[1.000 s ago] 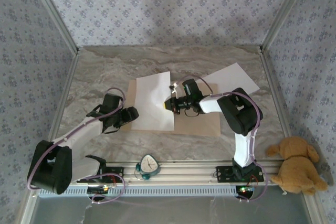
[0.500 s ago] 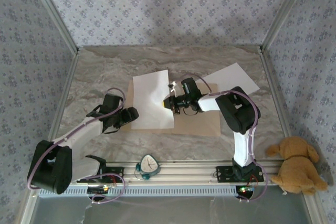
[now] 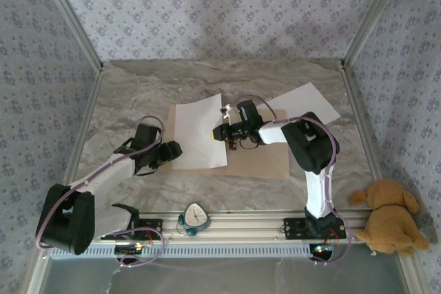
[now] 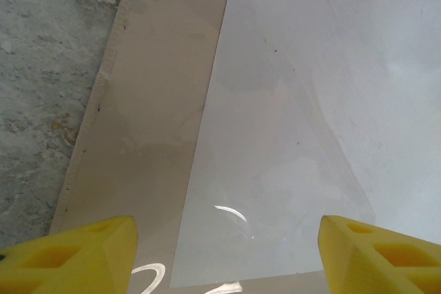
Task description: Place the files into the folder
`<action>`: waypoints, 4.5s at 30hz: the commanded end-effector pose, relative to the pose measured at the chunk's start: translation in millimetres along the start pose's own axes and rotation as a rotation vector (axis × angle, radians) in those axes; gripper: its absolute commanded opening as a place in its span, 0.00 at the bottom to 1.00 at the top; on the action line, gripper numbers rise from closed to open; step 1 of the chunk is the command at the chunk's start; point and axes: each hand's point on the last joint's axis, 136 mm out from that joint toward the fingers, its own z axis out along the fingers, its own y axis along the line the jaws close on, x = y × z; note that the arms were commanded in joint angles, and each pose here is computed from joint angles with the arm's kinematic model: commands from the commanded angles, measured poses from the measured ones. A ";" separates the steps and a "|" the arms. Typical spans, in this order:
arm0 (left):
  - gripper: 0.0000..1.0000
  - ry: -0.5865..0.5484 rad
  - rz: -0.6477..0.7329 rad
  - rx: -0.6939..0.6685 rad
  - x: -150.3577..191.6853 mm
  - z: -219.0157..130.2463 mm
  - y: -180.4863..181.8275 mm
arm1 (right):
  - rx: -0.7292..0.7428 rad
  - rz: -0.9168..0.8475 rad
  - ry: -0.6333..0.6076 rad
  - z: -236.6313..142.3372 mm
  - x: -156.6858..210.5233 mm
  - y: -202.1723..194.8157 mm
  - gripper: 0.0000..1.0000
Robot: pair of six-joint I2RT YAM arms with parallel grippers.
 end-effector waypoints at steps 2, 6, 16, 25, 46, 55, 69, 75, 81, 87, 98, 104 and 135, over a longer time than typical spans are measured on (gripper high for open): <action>0.70 0.020 -0.007 -0.016 4.3 2.0 5.3 | -0.005 0.024 0.005 1.8 0.0 -0.7 0.19; 0.71 0.021 -0.008 -0.022 4.8 2.8 6.9 | 0.002 0.034 0.007 5.4 1.8 -0.9 0.15; 0.71 0.019 -0.008 -0.026 5.0 2.4 7.9 | 0.048 0.020 -0.014 8.8 -2.6 -5.0 0.09; 0.71 0.022 -0.008 -0.042 6.0 4.3 11.6 | 0.068 0.017 -0.061 7.1 -11.2 -6.9 0.04; 0.71 0.017 -0.007 -0.050 5.2 4.3 13.1 | 0.026 0.048 -0.084 13.9 2.8 6.9 0.03; 0.71 0.022 -0.005 -0.052 5.0 6.5 13.1 | 0.003 0.020 -0.066 18.1 7.3 12.9 0.03; 0.71 0.004 0.000 -0.074 1.9 3.2 16.4 | -0.014 0.048 -0.063 25.5 15.4 14.3 0.03; 0.71 -0.016 0.004 -0.102 0.2 -2.1 21.4 | -0.010 0.050 -0.061 27.0 16.3 14.8 0.03; 0.71 -0.013 0.003 -0.117 2.2 -1.8 25.8 | 0.003 0.058 -0.067 28.0 15.0 12.0 0.03; 0.71 -0.007 0.005 -0.120 4.3 -1.3 27.5 | 0.018 0.061 -0.075 23.3 12.5 5.7 0.03; 0.71 0.001 0.003 -0.127 7.2 0.7 31.2 | 0.008 0.061 -0.094 19.0 8.4 5.2 0.03; 0.71 0.005 -0.001 -0.129 8.5 1.8 33.1 | -0.009 0.056 -0.074 26.5 14.3 12.4 0.03; 0.73 -0.031 0.007 -0.164 4.3 -11.1 39.5 | 0.041 0.028 -0.115 16.9 -1.8 5.3 0.02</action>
